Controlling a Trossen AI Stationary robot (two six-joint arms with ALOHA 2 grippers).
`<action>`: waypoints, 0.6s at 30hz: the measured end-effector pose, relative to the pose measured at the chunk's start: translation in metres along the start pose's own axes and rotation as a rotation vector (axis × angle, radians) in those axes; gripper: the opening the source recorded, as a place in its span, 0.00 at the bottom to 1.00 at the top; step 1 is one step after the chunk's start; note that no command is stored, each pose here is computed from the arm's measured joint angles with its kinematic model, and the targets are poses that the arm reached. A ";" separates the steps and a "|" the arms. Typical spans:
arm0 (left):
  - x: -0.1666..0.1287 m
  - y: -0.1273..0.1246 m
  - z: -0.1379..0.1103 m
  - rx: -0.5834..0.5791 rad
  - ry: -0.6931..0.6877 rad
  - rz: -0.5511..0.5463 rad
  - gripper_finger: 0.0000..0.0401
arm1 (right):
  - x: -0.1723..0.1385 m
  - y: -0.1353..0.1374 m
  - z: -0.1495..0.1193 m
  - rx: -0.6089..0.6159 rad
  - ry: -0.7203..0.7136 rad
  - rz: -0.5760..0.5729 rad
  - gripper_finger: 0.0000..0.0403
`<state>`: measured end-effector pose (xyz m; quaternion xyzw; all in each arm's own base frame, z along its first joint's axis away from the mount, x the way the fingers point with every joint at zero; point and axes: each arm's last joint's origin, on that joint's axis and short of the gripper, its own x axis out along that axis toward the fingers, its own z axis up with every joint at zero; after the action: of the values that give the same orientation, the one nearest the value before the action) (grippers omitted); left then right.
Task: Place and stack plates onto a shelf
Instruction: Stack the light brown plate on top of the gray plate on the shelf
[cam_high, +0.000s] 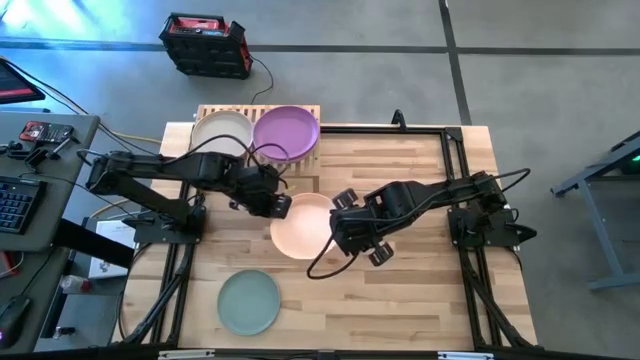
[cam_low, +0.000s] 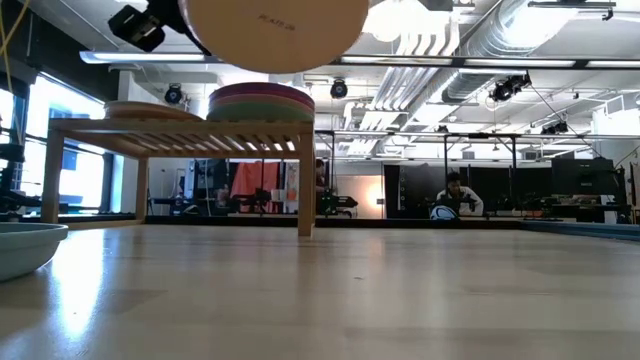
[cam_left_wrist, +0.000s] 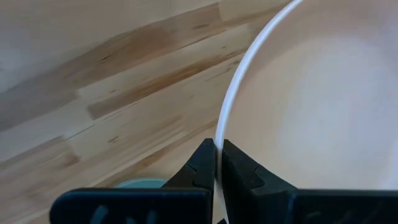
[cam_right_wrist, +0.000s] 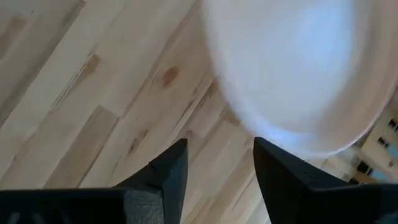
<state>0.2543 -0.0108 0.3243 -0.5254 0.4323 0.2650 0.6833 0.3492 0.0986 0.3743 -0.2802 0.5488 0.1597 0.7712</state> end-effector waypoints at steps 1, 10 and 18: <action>-0.002 0.002 -0.001 -0.001 -0.001 0.010 0.00 | 0.000 0.000 -0.001 0.007 0.012 0.005 0.39; -0.027 0.019 -0.005 -0.007 -0.044 0.045 0.00 | 0.000 0.002 -0.005 0.062 0.055 0.009 0.39; -0.058 0.046 -0.001 -0.067 -0.123 0.086 0.00 | 0.001 -0.009 -0.010 0.104 0.084 -0.061 0.39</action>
<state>0.1882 0.0083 0.3521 -0.5114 0.4025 0.3402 0.6788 0.3468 0.0853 0.3737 -0.2629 0.5793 0.0954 0.7657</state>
